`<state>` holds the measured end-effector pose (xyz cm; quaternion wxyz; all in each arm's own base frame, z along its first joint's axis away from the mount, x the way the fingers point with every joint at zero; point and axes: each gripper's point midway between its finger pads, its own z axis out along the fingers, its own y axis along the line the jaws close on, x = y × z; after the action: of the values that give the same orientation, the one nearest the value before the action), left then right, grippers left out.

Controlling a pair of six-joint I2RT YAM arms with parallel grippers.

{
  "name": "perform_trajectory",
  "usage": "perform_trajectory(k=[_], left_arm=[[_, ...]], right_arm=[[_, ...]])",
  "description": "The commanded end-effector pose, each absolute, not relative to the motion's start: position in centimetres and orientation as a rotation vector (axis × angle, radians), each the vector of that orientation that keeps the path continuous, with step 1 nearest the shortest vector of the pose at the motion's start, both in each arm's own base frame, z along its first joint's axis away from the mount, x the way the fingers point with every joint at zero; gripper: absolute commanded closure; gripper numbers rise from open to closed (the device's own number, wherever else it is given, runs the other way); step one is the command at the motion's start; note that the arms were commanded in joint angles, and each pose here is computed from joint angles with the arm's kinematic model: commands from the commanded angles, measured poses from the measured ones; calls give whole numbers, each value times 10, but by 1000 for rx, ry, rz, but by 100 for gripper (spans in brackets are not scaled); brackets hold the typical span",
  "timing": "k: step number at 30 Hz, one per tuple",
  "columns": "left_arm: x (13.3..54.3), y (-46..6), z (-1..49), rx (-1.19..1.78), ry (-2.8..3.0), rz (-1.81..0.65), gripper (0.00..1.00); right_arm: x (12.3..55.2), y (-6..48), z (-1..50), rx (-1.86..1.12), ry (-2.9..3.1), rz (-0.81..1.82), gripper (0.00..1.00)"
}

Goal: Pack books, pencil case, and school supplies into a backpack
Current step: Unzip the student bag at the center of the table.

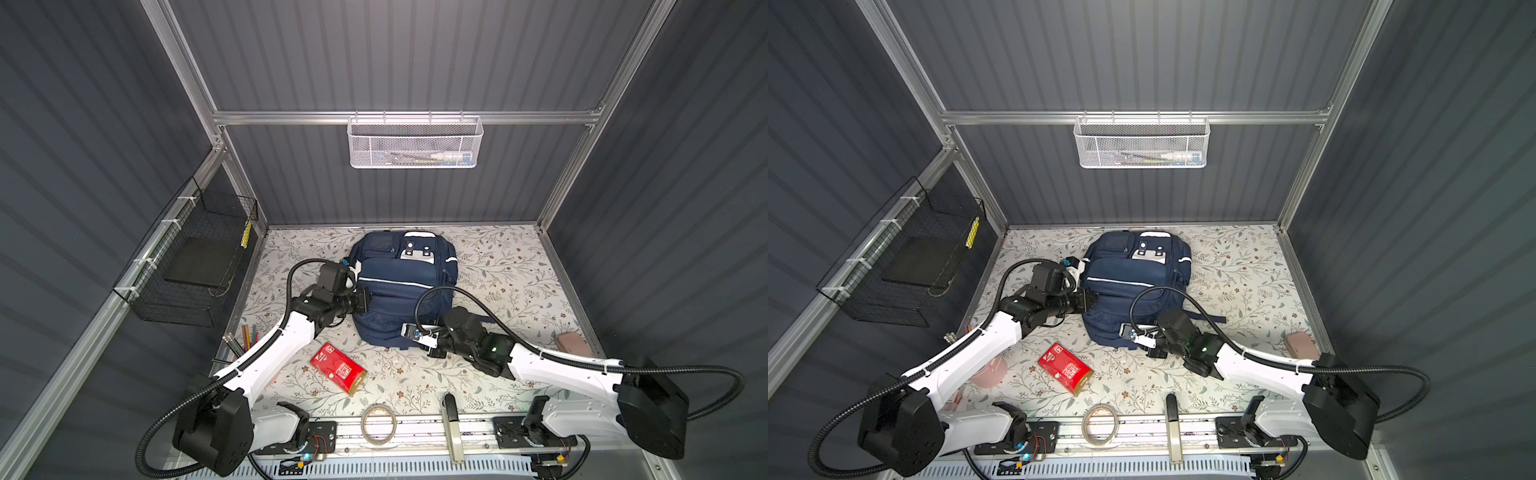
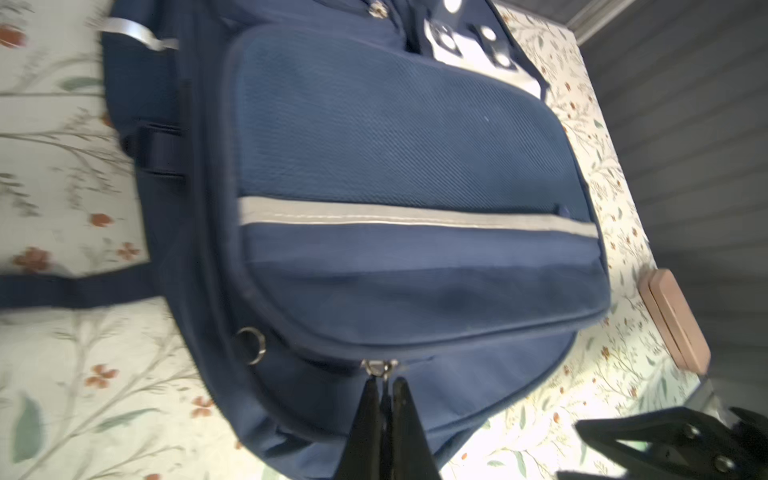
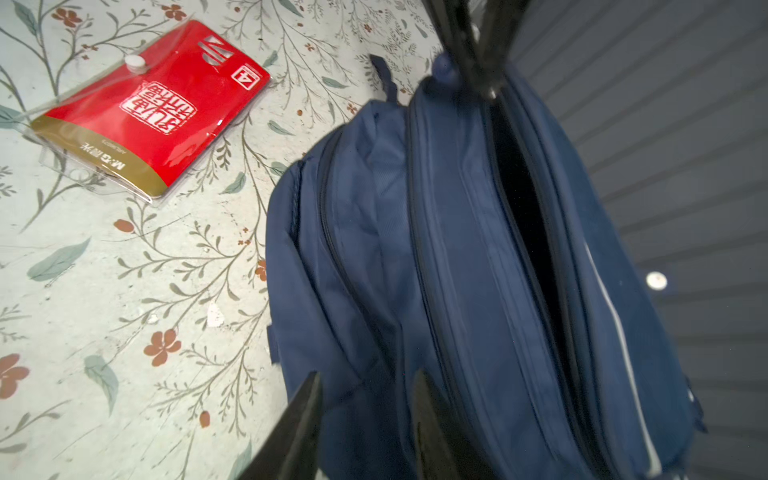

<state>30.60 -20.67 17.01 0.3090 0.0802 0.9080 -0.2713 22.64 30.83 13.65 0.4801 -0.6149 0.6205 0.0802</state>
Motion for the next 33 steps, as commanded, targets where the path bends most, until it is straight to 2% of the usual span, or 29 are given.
perform_trajectory(k=[1, 4, 7, 15, 17, 22, 24, 28, 33], left_arm=[[300, -223, 185, 247, 2353, -800, 100], [298, -226, 197, 258, 2334, -817, 100], [294, -229, 202, 273, 2330, -831, 100], [281, -232, 199, 268, 2343, -876, 100], [279, -231, 197, 268, 2346, -876, 100], [277, -223, 196, 239, 2345, -846, 100], [279, -220, 196, 217, 2341, -829, 100], [290, -211, 187, 169, 2360, -811, 100], [301, -207, 180, 155, 2364, -751, 100]], right_arm=[[246, 329, 166, -1339, 1535, 224, 56], [245, 350, 164, -1325, 1538, 300, 52], [256, 367, 173, -1235, 1502, 241, 45], [289, 391, 156, -1203, 1580, 134, 43], [291, 395, 148, -1213, 1601, 137, 49], [286, 375, 131, -1253, 1628, 80, 91], [273, 363, 131, -1287, 1595, 106, 100], [252, 334, 129, -1361, 1535, 155, 100], [247, 295, 127, -1377, 1569, 214, 100]])
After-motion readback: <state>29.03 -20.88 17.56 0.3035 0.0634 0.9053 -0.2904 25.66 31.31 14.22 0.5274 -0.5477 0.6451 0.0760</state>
